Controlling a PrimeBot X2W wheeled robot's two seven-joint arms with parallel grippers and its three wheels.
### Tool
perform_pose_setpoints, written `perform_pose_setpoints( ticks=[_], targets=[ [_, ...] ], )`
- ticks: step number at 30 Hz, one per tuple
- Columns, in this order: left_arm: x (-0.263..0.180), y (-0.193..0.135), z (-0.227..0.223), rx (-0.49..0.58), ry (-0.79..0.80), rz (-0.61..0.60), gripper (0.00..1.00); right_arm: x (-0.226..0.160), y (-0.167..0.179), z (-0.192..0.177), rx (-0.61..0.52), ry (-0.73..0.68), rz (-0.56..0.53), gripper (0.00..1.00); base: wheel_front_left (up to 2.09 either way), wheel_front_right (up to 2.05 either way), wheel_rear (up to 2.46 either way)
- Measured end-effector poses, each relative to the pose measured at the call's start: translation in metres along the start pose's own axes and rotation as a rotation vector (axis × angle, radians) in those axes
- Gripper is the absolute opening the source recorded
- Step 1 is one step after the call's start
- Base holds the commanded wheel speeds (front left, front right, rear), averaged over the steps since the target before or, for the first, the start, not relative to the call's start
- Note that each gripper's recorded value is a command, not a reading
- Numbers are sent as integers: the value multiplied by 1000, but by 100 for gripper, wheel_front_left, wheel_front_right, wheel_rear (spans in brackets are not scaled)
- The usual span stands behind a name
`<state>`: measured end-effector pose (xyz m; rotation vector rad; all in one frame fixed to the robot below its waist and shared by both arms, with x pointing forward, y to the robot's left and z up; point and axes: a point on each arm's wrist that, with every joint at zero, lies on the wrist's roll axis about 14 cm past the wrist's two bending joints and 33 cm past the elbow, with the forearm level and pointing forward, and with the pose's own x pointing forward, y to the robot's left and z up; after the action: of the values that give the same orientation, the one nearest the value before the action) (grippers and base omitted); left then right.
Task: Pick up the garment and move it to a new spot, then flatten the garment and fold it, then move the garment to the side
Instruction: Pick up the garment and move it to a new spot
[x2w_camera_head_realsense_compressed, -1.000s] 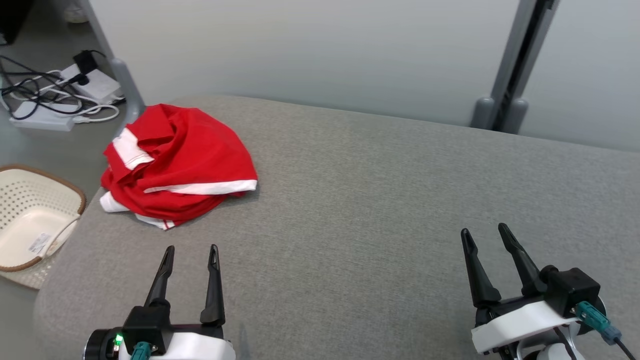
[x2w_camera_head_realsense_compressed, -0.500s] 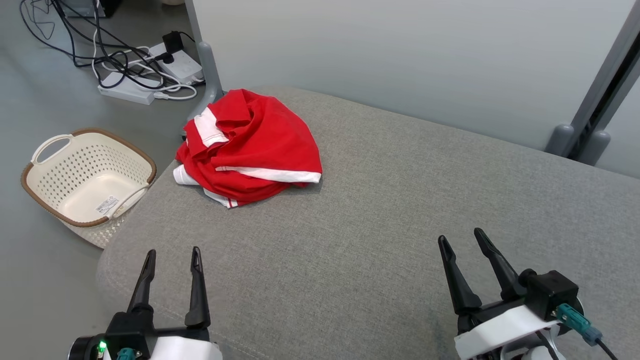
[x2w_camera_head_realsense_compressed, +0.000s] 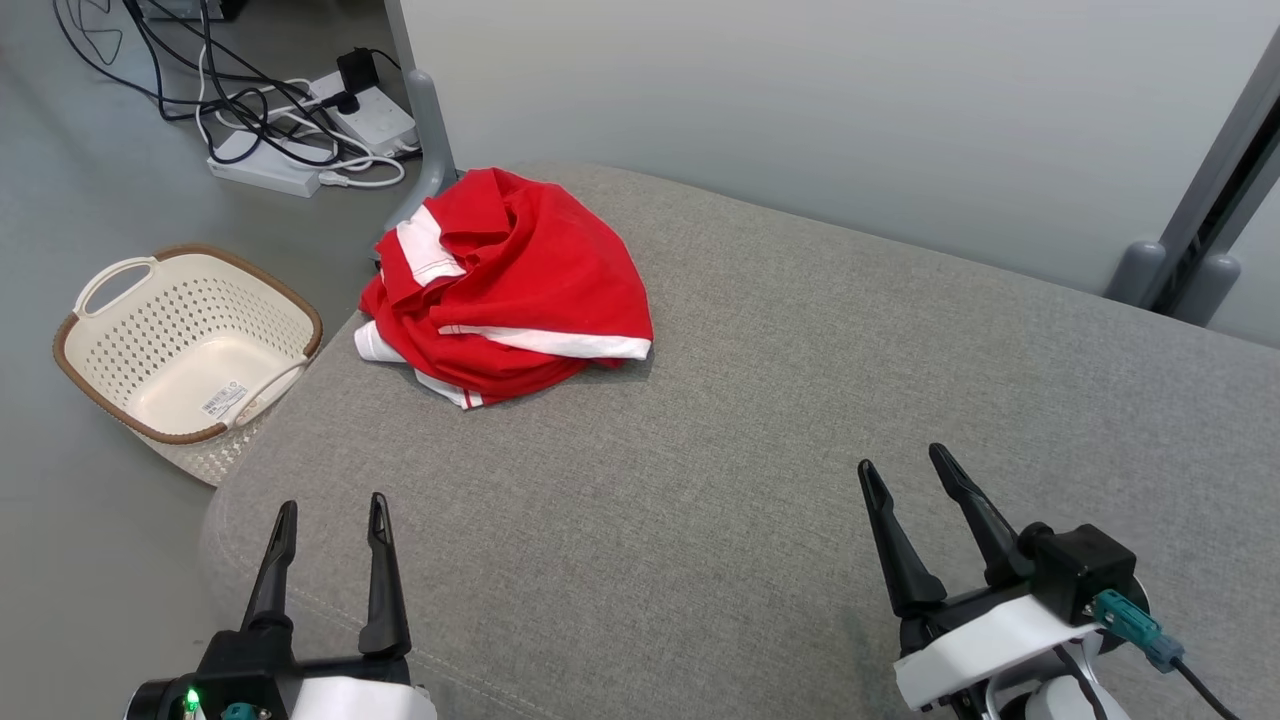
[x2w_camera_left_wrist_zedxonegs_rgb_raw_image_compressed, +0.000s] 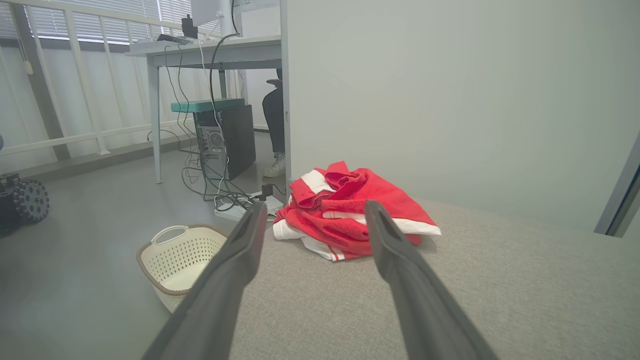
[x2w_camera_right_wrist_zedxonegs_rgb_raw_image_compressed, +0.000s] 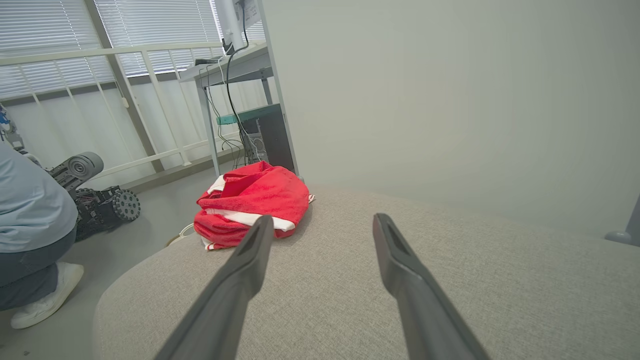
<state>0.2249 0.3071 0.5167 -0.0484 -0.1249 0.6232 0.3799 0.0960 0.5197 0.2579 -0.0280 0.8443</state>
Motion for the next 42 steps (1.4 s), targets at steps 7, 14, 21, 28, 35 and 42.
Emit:
perform_pose_setpoints(
  ticks=[7,14,21,28,35,42],
  targets=[
    [0,1,0,-5,-2,4,100,-3,-4,1,-3,-2,-17,100,0,0,0],
    [1,0,-6,-23,21,5,100,-6,-10,-1,-2,2,-34,100,0,0,0],
    [22,-8,-7,0,30,-33,100,0,-28,-3,-24,-9,-61,100,0,0,0],
    [72,-25,-15,75,50,-137,100,11,-55,-10,-48,-20,-92,100,0,0,0],
    [142,-34,-50,190,226,-231,100,15,-85,-24,-46,-15,-136,100,0,0,0],
    [195,-49,-86,320,435,-302,100,6,-117,-48,-46,30,-194,100,0,0,0]
  ],
)
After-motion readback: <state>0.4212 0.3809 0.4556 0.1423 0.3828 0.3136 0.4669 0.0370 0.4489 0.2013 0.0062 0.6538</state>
